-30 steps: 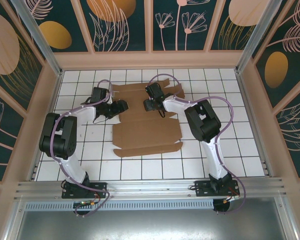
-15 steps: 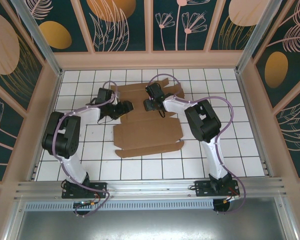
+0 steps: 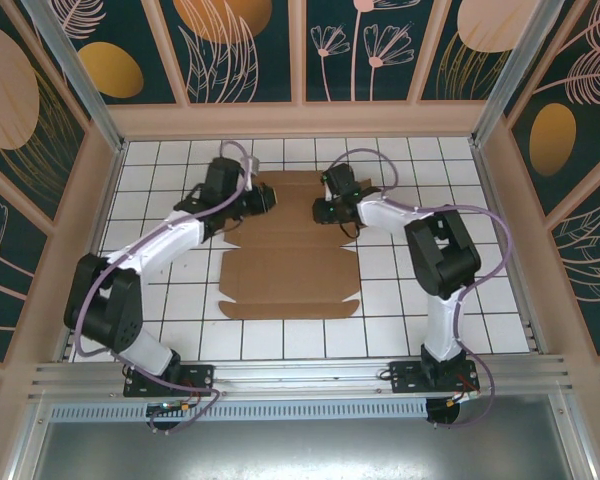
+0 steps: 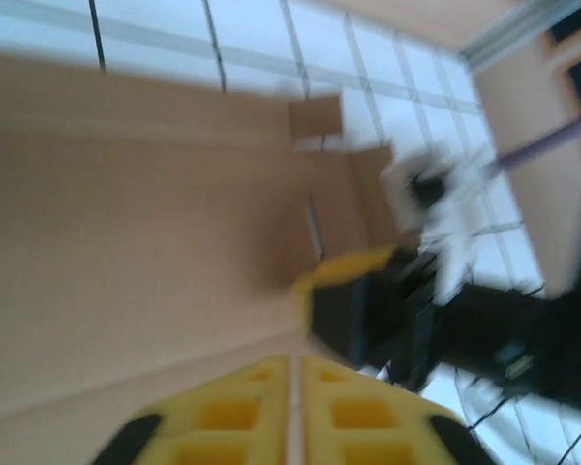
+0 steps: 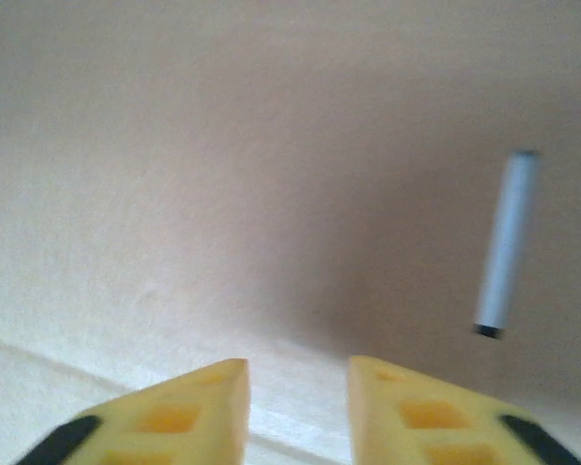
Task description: Fold the paper box
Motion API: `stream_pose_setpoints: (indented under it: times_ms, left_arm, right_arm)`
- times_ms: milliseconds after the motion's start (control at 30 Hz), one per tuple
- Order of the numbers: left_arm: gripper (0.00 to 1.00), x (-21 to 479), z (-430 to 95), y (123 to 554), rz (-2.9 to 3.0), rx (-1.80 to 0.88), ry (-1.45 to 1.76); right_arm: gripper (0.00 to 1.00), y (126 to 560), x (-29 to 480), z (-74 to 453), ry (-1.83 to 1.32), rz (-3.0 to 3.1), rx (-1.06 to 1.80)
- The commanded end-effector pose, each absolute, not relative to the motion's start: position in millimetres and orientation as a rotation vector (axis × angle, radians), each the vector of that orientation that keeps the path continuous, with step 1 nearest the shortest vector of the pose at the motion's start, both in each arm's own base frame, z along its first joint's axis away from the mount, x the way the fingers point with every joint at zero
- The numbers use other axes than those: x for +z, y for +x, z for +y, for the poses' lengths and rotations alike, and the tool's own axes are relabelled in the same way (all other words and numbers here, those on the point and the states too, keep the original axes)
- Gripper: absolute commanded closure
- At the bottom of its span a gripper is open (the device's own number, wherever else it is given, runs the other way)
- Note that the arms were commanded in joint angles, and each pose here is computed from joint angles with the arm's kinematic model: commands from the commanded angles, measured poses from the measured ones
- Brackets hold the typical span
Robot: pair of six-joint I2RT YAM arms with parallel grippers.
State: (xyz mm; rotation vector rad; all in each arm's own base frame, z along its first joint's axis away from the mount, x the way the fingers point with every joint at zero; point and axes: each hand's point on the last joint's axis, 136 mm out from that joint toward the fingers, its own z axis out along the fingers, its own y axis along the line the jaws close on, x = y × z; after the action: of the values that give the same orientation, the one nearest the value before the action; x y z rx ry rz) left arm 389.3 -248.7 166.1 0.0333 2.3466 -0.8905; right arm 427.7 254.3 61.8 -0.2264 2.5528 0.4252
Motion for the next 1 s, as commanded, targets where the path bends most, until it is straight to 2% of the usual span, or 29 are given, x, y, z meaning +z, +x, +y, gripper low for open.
stream_pose_setpoints:
  times_ms: [0, 100, 200, 500, 667, 700, 833, 967]
  left_arm:
    - [0.98, 132.3, -270.1, 370.6, 2.417, -0.890, 0.090]
    - [1.00, 116.9, -273.6, 360.2, 2.445, -0.900, 0.079]
    - [1.00, 112.0, -269.3, 357.8, 2.453, -0.883, 0.059]
    - [1.00, 22.0, -246.9, 344.1, 2.695, -0.718, -0.167]
    - [1.00, -5.7, -233.4, 346.2, 2.752, -0.605, -0.212]
    - [1.00, -0.8, -233.8, 357.2, 2.735, -0.598, -0.216]
    - [1.00, -10.0, -210.9, 375.6, 2.749, -0.542, -0.282]
    - [1.00, -13.1, -194.6, 395.9, 2.735, -0.540, -0.351]
  right_arm:
    - [0.79, 427.8, 64.6, 250.4, -0.191, 2.548, 0.492]
    - [0.94, 425.9, 55.6, 252.5, -0.195, 2.569, 0.500]
    - [1.00, 427.1, 50.6, 256.2, -0.211, 2.575, 0.509]
    - [0.98, 442.9, 16.8, 265.4, -0.235, 2.656, 0.460]
    - [0.98, 449.3, -5.9, 247.3, -0.199, 2.715, 0.328]
    - [0.98, 448.8, -9.1, 240.1, -0.181, 2.726, 0.294]
    - [0.98, 428.6, -16.0, 217.6, -0.137, 2.758, 0.222]
    - [0.97, 389.1, -14.7, 202.8, -0.118, 2.777, 0.173]
